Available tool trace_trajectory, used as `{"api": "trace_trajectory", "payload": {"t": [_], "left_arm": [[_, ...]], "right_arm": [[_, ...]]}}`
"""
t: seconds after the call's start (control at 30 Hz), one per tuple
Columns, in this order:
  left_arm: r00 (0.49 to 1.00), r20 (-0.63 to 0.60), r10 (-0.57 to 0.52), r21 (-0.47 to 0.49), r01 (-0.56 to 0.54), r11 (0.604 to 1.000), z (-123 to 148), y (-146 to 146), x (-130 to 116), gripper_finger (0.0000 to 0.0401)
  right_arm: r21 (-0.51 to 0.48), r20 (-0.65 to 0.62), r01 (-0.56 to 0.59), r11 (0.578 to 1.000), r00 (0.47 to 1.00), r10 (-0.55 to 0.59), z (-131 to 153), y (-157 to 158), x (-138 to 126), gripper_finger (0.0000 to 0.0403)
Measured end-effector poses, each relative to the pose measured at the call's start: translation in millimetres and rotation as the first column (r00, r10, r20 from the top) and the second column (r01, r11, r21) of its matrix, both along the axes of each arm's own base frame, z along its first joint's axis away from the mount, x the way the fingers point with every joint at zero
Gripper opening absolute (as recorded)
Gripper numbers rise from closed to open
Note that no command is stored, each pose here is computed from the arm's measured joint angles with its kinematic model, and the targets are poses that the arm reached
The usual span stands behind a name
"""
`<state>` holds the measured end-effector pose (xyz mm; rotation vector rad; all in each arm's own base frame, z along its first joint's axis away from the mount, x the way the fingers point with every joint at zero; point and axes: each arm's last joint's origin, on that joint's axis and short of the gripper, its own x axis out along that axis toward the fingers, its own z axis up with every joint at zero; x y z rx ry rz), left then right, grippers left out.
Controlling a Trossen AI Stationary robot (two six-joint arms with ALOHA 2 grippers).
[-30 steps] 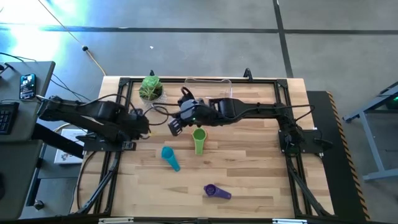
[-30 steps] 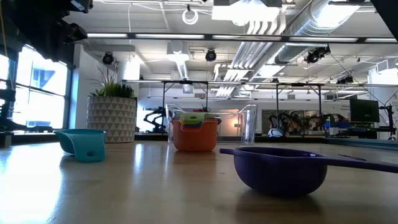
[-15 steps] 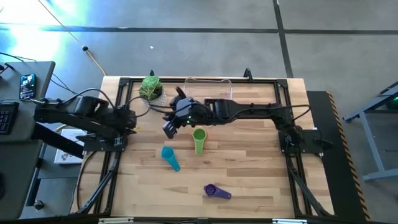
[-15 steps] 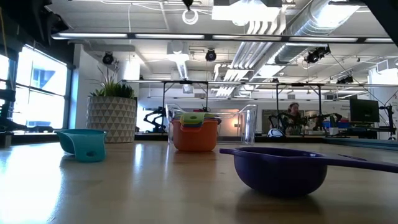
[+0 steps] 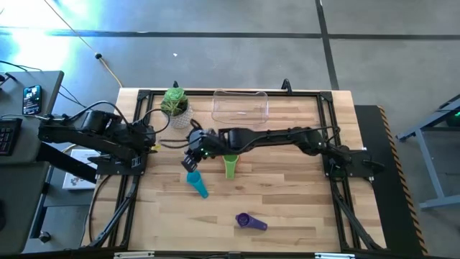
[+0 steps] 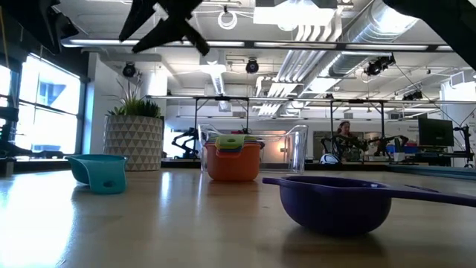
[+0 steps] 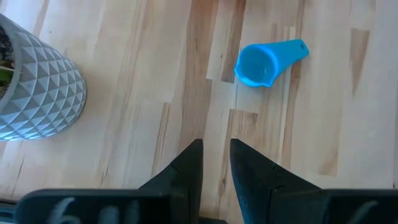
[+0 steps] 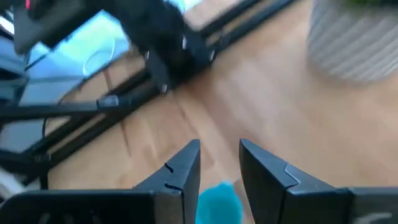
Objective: Nest measuring cups in basket
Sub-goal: Stack the blue measuring cup on top of the green measuring cup
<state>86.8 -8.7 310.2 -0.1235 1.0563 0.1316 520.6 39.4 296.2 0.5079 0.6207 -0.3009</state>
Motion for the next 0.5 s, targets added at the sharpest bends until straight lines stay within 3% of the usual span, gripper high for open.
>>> {"api": "trace_trajectory", "payload": {"t": [0.2,0.5], "left_arm": [[1.0,0.0,0.001,0.0,-0.001,1.0,0.0,0.0,-0.1,0.007],[1.0,0.0,0.002,0.001,-0.002,1.0,0.0,0.1,-0.1,0.007]], "right_arm": [[0.123,-0.088,-0.028,0.992,0.995,0.038,-38.6,4.6,11.6,0.0102],[0.094,-0.189,-0.057,0.994,0.979,0.074,-77.1,8.7,18.7,0.0102]]}}
